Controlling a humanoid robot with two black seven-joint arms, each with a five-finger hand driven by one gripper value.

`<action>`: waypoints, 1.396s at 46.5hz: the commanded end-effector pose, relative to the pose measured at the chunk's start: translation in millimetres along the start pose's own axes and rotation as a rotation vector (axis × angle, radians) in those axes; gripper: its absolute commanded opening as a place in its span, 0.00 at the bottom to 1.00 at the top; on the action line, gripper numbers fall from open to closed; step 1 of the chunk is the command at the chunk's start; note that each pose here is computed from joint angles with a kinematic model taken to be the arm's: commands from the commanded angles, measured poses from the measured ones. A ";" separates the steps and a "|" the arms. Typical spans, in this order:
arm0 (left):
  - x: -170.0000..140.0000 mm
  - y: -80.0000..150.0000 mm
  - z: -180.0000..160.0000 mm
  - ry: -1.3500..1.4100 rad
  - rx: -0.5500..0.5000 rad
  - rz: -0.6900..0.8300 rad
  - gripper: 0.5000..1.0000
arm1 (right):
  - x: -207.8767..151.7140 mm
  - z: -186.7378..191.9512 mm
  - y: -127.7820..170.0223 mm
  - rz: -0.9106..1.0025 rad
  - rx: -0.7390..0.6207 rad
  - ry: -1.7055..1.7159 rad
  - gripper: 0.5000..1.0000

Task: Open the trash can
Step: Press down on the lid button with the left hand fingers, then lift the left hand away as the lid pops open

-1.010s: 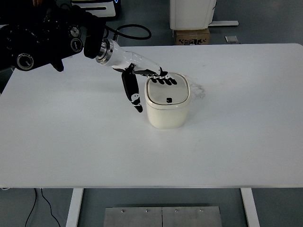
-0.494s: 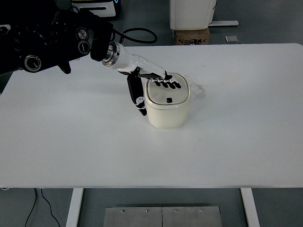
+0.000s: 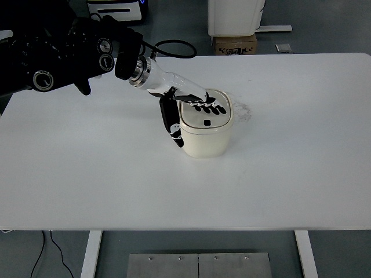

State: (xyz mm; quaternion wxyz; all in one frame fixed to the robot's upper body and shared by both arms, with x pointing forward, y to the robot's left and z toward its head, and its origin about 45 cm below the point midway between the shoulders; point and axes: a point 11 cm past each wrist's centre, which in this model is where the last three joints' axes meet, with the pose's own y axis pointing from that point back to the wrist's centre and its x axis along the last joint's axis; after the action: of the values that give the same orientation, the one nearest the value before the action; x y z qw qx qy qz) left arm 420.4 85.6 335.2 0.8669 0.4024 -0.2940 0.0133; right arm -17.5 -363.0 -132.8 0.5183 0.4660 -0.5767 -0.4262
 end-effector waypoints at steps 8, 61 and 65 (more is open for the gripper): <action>-1.5 -2.2 1.1 -0.002 -0.002 -0.006 1.00 | 0.0 -0.1 0.0 0.000 0.001 0.000 0.98; -1.7 -1.3 -4.8 0.016 0.001 0.001 1.00 | 0.0 0.1 0.0 0.000 -0.001 0.000 0.98; 4.3 4.6 -4.7 0.017 0.003 0.020 1.00 | 0.0 0.1 0.0 0.000 -0.001 0.000 0.98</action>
State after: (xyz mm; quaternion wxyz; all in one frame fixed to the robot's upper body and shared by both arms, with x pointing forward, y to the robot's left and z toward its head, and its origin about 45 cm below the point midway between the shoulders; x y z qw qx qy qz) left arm 422.6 89.4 333.0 0.8678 0.4036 -0.2892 0.0188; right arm -17.5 -363.0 -132.8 0.5182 0.4658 -0.5768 -0.4264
